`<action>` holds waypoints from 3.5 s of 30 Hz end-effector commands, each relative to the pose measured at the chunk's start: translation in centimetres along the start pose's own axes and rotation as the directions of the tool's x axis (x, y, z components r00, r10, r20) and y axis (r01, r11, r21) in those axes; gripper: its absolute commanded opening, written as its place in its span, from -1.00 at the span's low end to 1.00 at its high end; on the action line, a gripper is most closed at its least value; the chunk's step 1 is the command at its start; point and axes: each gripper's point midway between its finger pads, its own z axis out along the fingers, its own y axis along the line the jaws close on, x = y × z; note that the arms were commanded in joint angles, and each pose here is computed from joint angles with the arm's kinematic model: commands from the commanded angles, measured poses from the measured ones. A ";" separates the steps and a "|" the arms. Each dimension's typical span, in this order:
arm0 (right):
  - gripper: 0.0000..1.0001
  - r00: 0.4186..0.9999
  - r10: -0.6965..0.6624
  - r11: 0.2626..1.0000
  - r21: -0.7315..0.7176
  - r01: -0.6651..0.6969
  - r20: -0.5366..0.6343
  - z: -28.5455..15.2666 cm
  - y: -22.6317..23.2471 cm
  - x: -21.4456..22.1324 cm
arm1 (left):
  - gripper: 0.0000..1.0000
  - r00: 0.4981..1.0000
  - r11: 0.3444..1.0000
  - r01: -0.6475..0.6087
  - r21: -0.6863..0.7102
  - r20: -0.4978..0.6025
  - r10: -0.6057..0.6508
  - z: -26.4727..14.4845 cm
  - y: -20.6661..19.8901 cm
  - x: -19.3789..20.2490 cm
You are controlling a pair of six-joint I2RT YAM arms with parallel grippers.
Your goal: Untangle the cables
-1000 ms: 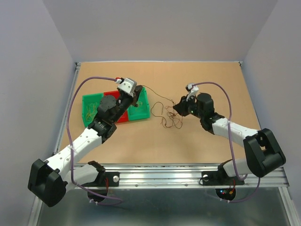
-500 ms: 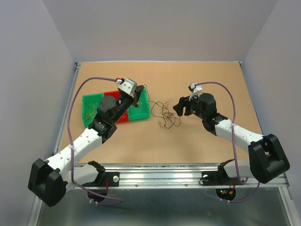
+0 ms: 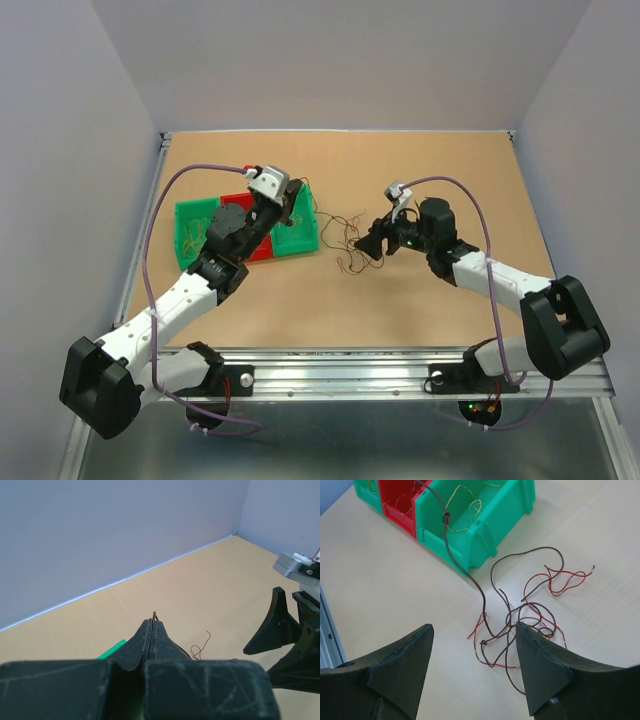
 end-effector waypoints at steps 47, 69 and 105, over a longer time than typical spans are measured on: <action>-0.99 0.856 -0.161 0.983 0.155 0.096 0.490 -8.0 5.0 -21.7 | 0.73 0.935 0.989 -0.144 0.030 -0.322 0.146 4.9 1.8 9.2; -0.99 0.845 -0.173 0.948 0.319 0.003 0.506 -9.6 1.9 -20.7 | 0.73 0.618 0.950 -0.311 -0.033 -0.766 0.176 4.8 6.3 21.1; -0.99 0.852 -0.181 0.948 0.316 0.020 0.490 -9.6 1.9 -19.8 | 0.69 0.544 0.956 -0.294 0.017 -0.819 0.182 1.1 7.8 20.2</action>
